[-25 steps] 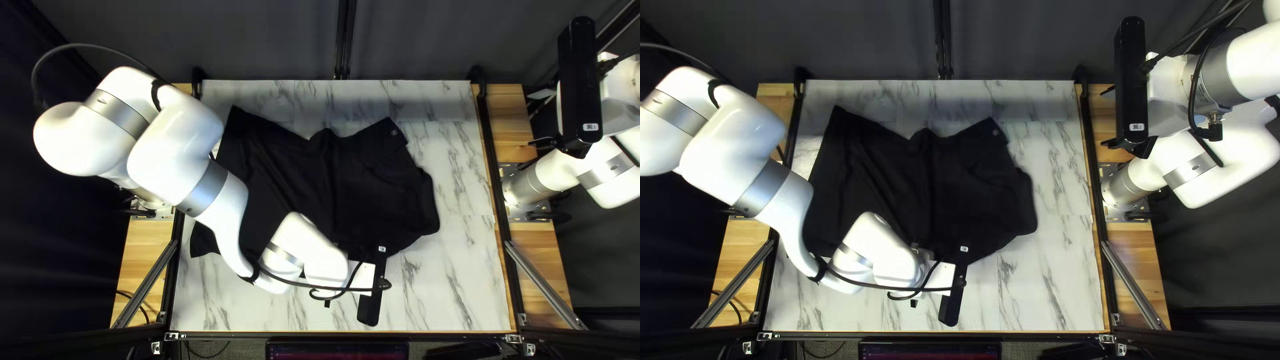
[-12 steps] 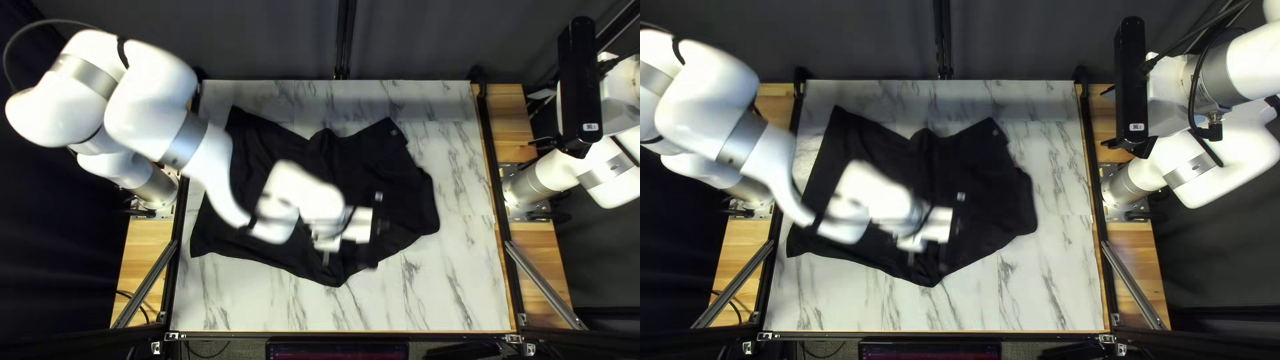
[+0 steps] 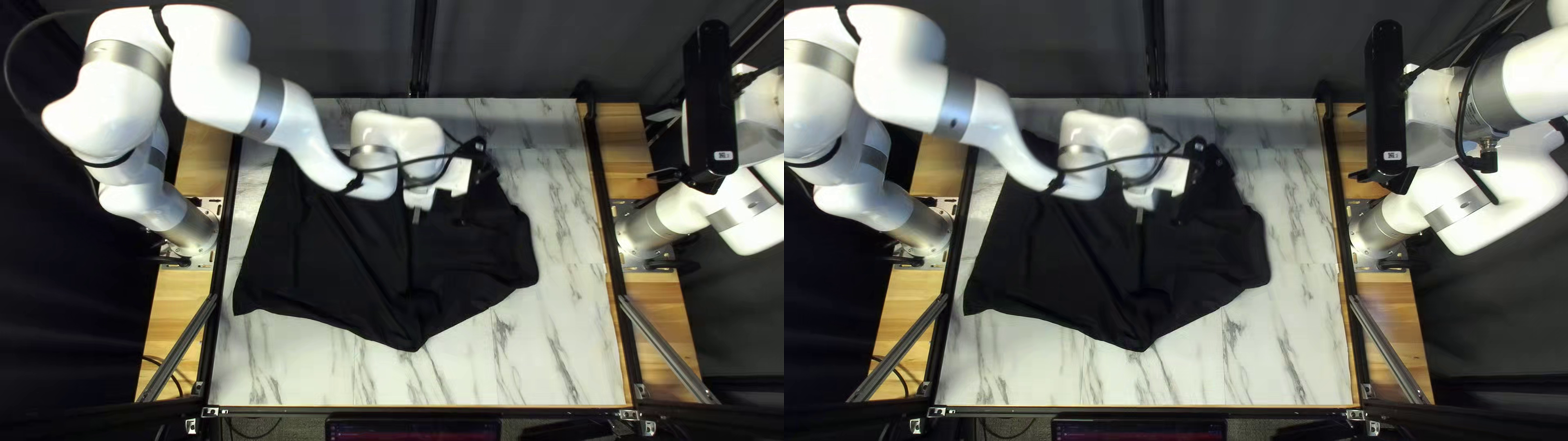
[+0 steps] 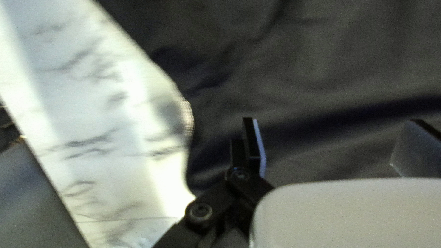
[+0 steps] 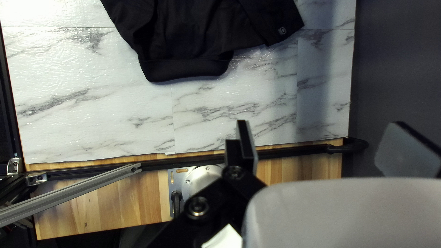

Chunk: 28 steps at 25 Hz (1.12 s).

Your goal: Fold t-shirt

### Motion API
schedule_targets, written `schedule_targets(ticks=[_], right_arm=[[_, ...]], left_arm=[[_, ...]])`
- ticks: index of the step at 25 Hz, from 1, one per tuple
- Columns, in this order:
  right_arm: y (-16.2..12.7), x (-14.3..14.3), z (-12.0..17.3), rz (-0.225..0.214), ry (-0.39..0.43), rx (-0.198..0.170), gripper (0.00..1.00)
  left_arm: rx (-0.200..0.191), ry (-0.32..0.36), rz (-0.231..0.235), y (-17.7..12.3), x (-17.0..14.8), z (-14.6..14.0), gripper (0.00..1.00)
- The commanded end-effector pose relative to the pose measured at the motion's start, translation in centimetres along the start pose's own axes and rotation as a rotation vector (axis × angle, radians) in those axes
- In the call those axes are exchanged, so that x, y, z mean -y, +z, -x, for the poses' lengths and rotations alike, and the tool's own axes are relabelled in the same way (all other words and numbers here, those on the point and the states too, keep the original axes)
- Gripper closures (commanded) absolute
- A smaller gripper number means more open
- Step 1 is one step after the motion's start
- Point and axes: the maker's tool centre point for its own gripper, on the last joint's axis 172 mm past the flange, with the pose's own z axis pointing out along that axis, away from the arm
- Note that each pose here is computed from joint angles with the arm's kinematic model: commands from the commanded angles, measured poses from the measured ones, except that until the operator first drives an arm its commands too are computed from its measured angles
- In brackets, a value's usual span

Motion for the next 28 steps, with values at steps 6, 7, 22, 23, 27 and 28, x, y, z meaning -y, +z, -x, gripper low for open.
schedule_targets(ticks=[6, 7, 22, 23, 27, 28], right_arm=[[0.0, 0.0, 0.0, 0.000, 0.000, 0.000, 0.00], [0.0, 0.0, 0.0, 0.000, 0.000, 0.000, 0.00], [0.0, 0.0, 0.0, 0.000, 0.000, 0.000, 0.00], [0.0, 0.0, 0.0, 0.000, 0.000, 0.000, 0.00], [0.0, 0.0, 0.0, 0.000, 0.000, 0.000, 0.00], [0.0, 0.0, 0.0, 0.000, 0.000, 0.000, 0.00]], left_arm=[[0.078, -0.037, -0.090, 3.3, 3.1, 2.0, 0.00], [0.081, -0.039, -0.092, 3.4, 3.2, 2.0, 0.00], [0.110, -0.046, -0.119, 2.6, 4.9, 1.4, 1.00], [0.110, -0.047, -0.120, 2.4, 5.0, 1.3, 1.00], [0.108, -0.048, -0.126, 1.8, 5.5, 0.9, 1.00], [0.106, -0.049, -0.126, 1.6, 5.7, 0.8, 1.00]])
